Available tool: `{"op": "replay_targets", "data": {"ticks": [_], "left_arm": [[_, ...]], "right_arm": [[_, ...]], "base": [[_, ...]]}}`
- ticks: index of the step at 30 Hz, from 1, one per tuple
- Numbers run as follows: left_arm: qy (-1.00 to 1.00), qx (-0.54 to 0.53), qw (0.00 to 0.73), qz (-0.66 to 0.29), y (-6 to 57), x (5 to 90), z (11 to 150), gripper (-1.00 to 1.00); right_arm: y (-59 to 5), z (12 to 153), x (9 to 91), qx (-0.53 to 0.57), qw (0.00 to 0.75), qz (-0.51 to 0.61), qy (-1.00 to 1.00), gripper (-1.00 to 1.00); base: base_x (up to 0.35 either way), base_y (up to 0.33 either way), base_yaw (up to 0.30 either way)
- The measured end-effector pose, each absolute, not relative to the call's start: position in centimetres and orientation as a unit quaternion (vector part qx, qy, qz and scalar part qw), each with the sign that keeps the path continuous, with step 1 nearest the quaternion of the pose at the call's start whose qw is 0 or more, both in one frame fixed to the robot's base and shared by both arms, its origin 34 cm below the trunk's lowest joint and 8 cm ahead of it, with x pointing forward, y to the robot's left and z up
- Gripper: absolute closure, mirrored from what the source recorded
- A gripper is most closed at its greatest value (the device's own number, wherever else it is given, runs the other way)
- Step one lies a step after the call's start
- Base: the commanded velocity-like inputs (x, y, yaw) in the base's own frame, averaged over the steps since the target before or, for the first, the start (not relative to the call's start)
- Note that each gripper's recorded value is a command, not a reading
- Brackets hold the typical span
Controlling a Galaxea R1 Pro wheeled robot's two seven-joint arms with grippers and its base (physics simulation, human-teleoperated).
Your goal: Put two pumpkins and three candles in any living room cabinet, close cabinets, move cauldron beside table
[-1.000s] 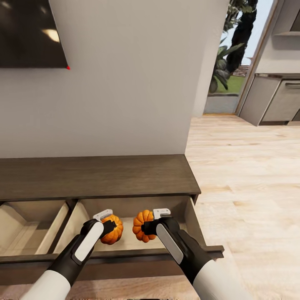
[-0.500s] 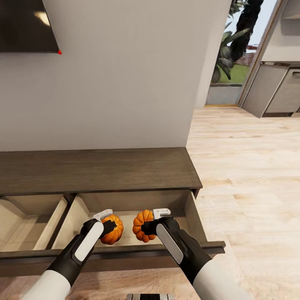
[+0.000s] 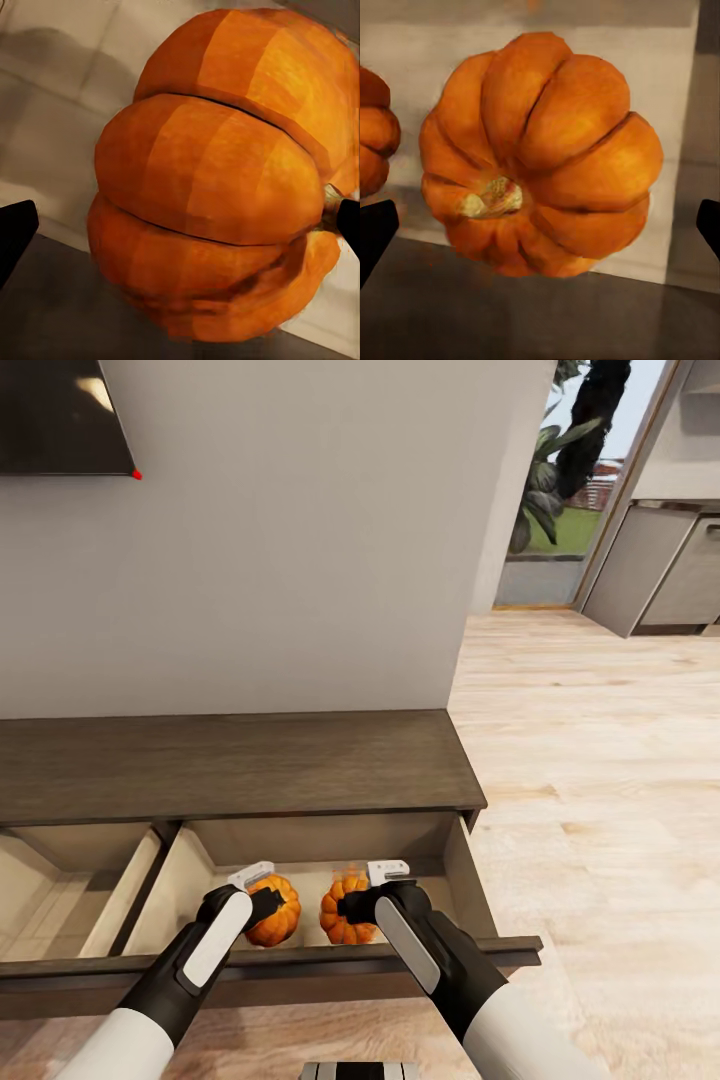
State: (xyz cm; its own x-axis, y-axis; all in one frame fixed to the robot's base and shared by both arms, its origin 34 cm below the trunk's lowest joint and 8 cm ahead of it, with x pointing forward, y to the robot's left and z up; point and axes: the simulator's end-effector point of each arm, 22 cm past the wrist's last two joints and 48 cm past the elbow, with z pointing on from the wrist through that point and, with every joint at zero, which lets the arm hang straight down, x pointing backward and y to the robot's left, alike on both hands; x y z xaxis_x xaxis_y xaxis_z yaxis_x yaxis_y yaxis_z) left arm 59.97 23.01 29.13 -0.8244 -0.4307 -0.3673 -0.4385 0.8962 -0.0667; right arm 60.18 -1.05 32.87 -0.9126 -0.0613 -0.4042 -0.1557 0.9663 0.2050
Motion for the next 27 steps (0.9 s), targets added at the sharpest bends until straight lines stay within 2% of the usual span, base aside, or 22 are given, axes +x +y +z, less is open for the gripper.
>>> {"op": "replay_targets", "data": {"ticks": [27], "left_arm": [[0.946,-0.237,0.221,-0.001,23.5,61.4,32.8,-1.0]], "right_arm": [[-1.1,36.3,61.2,-0.06,0.232,0.114,0.964,-1.0]], "base": [[0.0,0.0,0.0]]}}
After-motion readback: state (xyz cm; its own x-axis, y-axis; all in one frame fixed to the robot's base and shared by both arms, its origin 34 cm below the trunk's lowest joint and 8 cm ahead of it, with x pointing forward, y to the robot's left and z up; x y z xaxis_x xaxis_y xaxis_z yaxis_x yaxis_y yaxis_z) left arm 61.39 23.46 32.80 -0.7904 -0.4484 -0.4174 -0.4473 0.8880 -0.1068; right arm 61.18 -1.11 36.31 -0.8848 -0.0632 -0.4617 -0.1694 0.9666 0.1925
